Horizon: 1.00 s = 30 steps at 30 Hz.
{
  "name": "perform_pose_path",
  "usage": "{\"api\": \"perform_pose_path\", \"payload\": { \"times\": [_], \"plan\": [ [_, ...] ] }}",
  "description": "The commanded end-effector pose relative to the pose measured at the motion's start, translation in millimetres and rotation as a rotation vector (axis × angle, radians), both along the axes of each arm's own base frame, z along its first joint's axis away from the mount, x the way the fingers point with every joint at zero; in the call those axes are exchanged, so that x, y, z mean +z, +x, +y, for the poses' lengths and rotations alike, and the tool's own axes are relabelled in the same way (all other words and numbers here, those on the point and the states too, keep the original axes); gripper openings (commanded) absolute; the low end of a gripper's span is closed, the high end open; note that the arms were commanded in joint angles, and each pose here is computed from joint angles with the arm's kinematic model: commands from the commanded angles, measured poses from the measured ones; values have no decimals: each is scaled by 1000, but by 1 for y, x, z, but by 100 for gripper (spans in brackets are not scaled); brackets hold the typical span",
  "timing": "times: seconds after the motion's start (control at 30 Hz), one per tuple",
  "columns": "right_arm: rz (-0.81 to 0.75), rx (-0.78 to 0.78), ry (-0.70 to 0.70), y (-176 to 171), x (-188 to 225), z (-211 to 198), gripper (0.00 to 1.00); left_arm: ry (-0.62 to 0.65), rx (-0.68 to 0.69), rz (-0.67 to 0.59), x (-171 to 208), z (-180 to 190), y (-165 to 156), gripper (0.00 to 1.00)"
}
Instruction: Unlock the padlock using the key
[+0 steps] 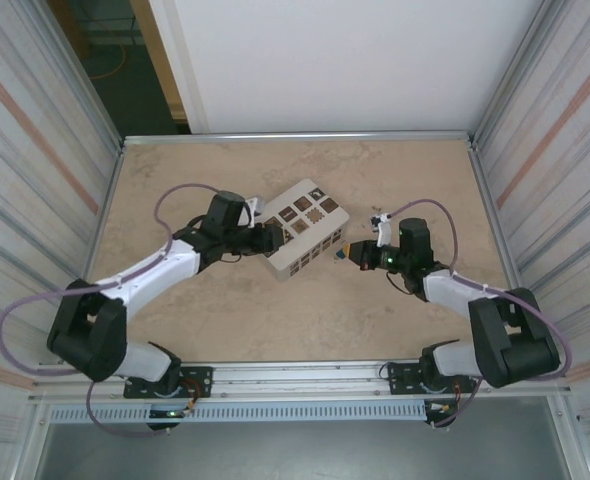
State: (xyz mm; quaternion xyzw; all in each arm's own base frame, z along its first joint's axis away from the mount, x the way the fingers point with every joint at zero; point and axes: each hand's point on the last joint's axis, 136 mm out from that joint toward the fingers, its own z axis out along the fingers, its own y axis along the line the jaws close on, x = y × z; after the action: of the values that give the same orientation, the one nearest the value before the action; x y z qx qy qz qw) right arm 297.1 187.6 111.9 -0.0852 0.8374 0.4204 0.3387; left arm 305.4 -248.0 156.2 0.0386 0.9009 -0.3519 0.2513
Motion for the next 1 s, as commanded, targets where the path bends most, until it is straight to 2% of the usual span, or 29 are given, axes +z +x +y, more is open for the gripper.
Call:
{"api": "perform_pose_path", "payload": {
  "times": [0.0,0.1,0.33,0.6,0.7,0.77,0.83,0.97],
  "plan": [
    [-11,-25,-49,1,10,-8,0,103,37,-81,9,31,-5,48],
    [-14,-40,-57,-2,16,-11,0,142,79,-114,19,52,-9,51],
    [-1,-48,-83,-11,25,-17,0,128,149,-163,39,89,-18,55],
    [8,-74,-120,-21,31,-26,0,128,153,-322,89,121,-24,65],
    [11,-68,-135,-25,35,-27,0,169,93,-451,110,125,-27,71],
    [12,-66,-141,-26,40,-28,0,214,37,-557,121,125,-30,79],
    [19,-65,-143,-28,43,-28,0,247,-51,-677,129,119,-35,84],
    [40,-50,-148,-31,49,-27,0,243,-247,-869,122,99,-51,88]
  ]
}}
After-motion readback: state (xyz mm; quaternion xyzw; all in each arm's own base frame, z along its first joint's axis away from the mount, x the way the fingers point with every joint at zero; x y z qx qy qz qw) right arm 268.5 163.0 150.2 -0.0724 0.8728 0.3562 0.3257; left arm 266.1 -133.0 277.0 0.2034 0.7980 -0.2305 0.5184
